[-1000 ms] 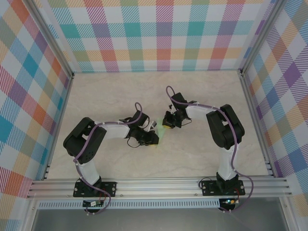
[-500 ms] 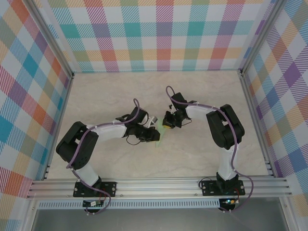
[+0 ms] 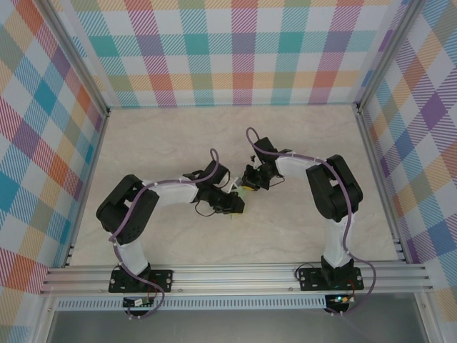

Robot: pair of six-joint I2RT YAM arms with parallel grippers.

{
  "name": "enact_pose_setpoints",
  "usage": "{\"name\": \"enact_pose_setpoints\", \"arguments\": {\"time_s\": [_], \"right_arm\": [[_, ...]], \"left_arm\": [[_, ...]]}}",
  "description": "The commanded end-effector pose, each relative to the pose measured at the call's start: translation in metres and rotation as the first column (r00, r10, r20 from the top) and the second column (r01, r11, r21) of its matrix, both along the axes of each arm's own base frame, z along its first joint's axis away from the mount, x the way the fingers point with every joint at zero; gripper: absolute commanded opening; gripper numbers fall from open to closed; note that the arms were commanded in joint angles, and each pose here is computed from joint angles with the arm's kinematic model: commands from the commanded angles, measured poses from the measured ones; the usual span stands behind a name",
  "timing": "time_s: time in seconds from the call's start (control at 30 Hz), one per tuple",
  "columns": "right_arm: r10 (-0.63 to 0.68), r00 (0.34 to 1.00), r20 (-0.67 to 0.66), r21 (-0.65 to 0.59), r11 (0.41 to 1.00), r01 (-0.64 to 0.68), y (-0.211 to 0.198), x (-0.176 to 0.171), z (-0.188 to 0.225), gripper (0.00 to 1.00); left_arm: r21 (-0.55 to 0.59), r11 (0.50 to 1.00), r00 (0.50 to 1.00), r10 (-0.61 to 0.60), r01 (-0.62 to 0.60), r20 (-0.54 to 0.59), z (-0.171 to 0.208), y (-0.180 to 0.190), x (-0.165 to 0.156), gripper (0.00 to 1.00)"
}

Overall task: Fold a paper plane with a square sheet of paper (fold left side to right side)
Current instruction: Fold the wing for the fifth time at the center of the table.

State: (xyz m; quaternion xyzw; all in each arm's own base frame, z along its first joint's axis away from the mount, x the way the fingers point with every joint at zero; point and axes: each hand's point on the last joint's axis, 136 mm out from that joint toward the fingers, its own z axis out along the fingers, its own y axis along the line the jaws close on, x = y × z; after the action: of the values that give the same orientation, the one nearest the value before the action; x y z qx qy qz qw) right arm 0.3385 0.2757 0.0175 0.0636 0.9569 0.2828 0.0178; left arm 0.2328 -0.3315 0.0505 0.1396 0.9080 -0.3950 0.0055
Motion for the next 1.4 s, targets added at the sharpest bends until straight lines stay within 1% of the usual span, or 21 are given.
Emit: {"name": "enact_pose_setpoints", "arguments": {"time_s": [0.0, 0.07, 0.2, 0.27, 0.63, 0.93, 1.07, 1.17, 1.2, 1.37], "right_arm": [[0.016, 0.999, -0.029, -0.056, 0.998, -0.017, -0.006, -0.006, -0.013, 0.08], [0.015, 0.999, -0.028, -0.057, 0.998, -0.017, -0.006, -0.006, -0.013, 0.08], [0.015, 0.999, -0.031, -0.06, 0.998, -0.017, -0.006, -0.006, -0.014, 0.08], [0.014, 0.999, -0.033, -0.061, 0.998, -0.016, -0.006, -0.006, -0.014, 0.08], [0.014, 0.999, -0.037, -0.066, 0.998, -0.016, -0.007, -0.007, -0.015, 0.08], [0.016, 0.999, -0.033, -0.062, 0.998, -0.018, -0.006, -0.006, -0.014, 0.08], [0.019, 1.0, -0.012, -0.024, 1.0, -0.02, -0.001, -0.003, -0.009, 0.08], [0.022, 1.0, 0.012, 0.009, 1.0, -0.022, 0.004, 0.001, -0.001, 0.08], [0.02, 1.0, 0.019, 0.016, 1.0, -0.02, 0.004, 0.002, 0.002, 0.08], [0.026, 0.999, 0.029, 0.026, 0.999, -0.026, 0.005, 0.003, 0.008, 0.08]], "left_arm": [[0.05, 0.998, 0.999, -0.033, 0.032, 0.018, -0.004, 0.004, -0.002, 0.16], [0.072, 0.997, 0.999, -0.038, 0.037, 0.019, -0.007, 0.007, -0.002, 0.16], [0.079, 0.996, 0.998, -0.052, 0.05, 0.019, -0.01, 0.007, -0.002, 0.16], [0.108, 0.993, 0.998, -0.056, 0.056, -0.001, -0.014, 0.011, -0.006, 0.16], [0.2, 0.979, 0.998, -0.049, 0.041, 0.034, -0.022, 0.025, -0.002, 0.16], [0.19, 0.981, 0.999, -0.042, 0.038, 0.02, -0.027, 0.025, -0.004, 0.15], [0.169, 0.985, 1.0, -0.03, 0.031, -0.004, -0.033, 0.023, -0.008, 0.15], [0.182, 0.983, 0.999, -0.02, 0.025, -0.029, -0.041, 0.028, -0.014, 0.14], [0.163, 0.986, 1.0, -0.018, 0.019, -0.007, -0.04, 0.024, -0.01, 0.14], [0.177, 0.984, 1.0, -0.007, 0.01, -0.022, -0.051, 0.029, -0.014, 0.12]]}}
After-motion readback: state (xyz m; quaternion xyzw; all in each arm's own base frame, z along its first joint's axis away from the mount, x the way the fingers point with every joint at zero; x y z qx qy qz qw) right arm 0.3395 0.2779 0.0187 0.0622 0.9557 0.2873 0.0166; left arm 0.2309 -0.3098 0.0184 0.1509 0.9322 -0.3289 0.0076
